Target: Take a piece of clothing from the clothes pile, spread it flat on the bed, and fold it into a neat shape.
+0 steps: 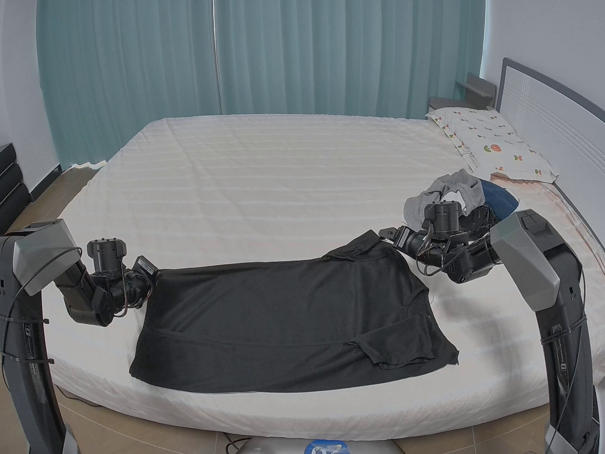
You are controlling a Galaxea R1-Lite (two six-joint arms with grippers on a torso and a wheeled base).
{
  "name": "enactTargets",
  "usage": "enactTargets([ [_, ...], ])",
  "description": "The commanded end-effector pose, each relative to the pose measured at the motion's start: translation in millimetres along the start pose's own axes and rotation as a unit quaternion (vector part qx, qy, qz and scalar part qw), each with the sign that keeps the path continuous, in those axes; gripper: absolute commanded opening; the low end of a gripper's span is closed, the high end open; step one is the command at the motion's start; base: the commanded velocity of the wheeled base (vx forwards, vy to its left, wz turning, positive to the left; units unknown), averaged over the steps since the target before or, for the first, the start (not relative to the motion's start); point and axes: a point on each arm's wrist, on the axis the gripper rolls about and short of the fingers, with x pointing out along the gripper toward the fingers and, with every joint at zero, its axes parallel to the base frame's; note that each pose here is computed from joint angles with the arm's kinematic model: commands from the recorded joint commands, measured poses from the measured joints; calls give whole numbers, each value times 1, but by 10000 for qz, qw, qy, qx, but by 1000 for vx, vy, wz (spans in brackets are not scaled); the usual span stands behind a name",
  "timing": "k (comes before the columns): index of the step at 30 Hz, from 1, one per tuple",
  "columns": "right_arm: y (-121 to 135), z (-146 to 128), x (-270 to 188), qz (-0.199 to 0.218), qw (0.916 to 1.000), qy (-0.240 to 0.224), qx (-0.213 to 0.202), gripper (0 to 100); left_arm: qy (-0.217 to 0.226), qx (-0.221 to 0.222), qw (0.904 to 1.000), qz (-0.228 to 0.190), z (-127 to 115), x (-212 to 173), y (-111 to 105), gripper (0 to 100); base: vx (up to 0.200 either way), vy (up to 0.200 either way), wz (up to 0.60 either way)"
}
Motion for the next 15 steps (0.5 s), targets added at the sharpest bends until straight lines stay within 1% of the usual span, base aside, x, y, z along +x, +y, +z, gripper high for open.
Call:
enactTargets([
  [1,-7,-12,13,-35,10000,70,-4,100,5,-3,10000,5,-1,0,0,0,0,0,0],
  [6,-9,-16,19,-23,10000,50,-8,100,10,-4,10000,11,-1,0,1,0,0,0,0],
  [7,-9,-16,19,-27,10000,57,-8,0,10,-4,10000,11,-1,0,1,0,0,0,0],
  [15,-9,-16,19,-23,10000,50,15,0,-1,-6,10000,8,0,0,1,0,0,0,0],
])
